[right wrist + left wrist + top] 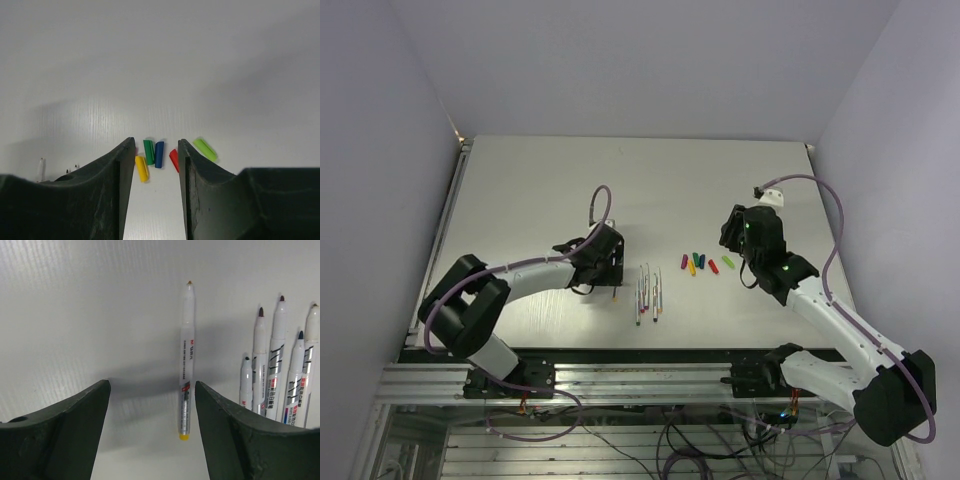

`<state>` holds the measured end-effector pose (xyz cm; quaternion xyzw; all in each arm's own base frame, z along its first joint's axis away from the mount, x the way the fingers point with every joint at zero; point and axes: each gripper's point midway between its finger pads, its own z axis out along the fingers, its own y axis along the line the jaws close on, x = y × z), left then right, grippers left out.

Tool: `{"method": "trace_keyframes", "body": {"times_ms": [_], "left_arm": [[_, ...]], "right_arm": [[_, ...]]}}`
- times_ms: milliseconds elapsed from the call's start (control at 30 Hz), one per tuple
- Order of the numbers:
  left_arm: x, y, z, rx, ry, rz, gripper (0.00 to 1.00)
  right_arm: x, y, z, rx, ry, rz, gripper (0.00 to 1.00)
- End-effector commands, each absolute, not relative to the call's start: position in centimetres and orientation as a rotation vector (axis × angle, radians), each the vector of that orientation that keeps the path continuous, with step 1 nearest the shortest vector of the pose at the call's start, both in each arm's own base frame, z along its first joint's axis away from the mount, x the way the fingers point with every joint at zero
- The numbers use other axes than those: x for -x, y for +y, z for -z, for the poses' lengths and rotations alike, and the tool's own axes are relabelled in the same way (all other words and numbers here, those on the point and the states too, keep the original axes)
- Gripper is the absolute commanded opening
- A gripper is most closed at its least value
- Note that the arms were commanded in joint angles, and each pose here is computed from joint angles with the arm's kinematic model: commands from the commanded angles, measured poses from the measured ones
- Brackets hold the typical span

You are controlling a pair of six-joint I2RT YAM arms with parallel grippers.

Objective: Insert the pens into the pen caps

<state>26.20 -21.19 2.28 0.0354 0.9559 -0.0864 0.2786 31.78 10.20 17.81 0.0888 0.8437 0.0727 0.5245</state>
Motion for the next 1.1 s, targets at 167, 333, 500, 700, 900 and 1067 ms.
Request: {"method": "trace_keyframes", "body": {"times_ms": [167,333,500,700,900,1067], "left_arm": [[-28.4,-24.8,-3.4,-0.159,2.489,0.323,0.76],[-28.0,-24.1,-2.5,-0.223,2.518,0.168,0.70],[-27.5,-23.2,-1.8,-0.268,2.548,0.049,0.65],[-26.6,-22.4,-1.4,-0.273,2.591,-0.001,0.58],[-25.7,-21.9,-0.3,-0.294,2.648,-0.039,0.56],[-24.9,-22.3,0.4,-0.310,2.682,0.001,0.22]], "right_arm": [[-31.6,10.0,-17.1,-0.218,2.012,-0.146,0.39],[-31.6,10.0,-17.0,-0.222,2.012,-0.145,0.39],[-31.6,10.0,-17.1,-0.221,2.011,-0.144,0.39],[-31.5,10.0,-17.2,-0.218,2.012,-0.144,0.39],[-31.5,10.0,-17.2,-0.226,2.008,-0.152,0.39],[-31.5,10.0,-17.3,-0.230,2.005,-0.156,0.39]]}}
